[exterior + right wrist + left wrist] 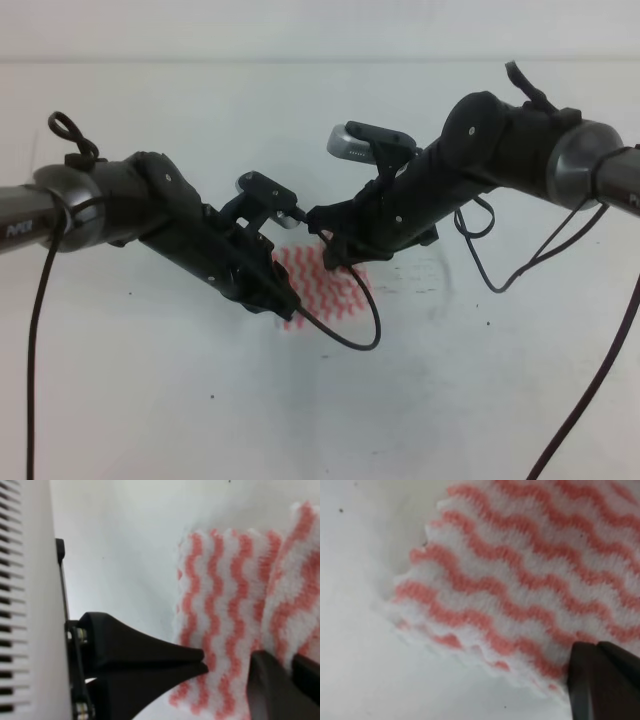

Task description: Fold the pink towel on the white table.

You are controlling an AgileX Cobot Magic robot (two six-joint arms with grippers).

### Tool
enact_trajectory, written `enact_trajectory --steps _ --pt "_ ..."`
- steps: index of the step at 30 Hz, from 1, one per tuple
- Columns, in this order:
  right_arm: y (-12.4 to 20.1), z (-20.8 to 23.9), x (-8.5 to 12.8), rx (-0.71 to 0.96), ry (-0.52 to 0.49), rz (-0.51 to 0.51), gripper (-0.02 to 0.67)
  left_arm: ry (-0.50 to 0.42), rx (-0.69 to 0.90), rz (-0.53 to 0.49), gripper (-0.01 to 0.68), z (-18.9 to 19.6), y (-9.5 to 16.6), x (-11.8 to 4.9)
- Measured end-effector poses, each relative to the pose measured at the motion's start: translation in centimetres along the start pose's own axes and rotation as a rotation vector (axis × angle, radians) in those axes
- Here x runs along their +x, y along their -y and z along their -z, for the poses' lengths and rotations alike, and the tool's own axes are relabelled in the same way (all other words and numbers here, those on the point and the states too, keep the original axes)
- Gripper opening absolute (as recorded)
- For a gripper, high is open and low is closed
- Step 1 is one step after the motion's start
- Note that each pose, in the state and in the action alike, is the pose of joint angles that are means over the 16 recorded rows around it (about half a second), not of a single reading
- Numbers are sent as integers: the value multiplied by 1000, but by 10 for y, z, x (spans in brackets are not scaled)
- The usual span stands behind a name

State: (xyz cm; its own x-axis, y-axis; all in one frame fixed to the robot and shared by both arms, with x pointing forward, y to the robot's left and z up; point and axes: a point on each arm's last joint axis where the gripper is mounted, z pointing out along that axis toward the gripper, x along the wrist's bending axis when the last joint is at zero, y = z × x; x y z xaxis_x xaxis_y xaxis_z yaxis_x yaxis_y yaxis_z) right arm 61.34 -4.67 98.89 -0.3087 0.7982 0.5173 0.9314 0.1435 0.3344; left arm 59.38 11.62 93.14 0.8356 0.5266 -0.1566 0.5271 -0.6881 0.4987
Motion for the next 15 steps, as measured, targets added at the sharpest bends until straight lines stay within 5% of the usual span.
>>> enact_trajectory --steps 15 --pt "-1 -11 7 22 -14 18 -17 0 -2 3 -5 0 0 0"
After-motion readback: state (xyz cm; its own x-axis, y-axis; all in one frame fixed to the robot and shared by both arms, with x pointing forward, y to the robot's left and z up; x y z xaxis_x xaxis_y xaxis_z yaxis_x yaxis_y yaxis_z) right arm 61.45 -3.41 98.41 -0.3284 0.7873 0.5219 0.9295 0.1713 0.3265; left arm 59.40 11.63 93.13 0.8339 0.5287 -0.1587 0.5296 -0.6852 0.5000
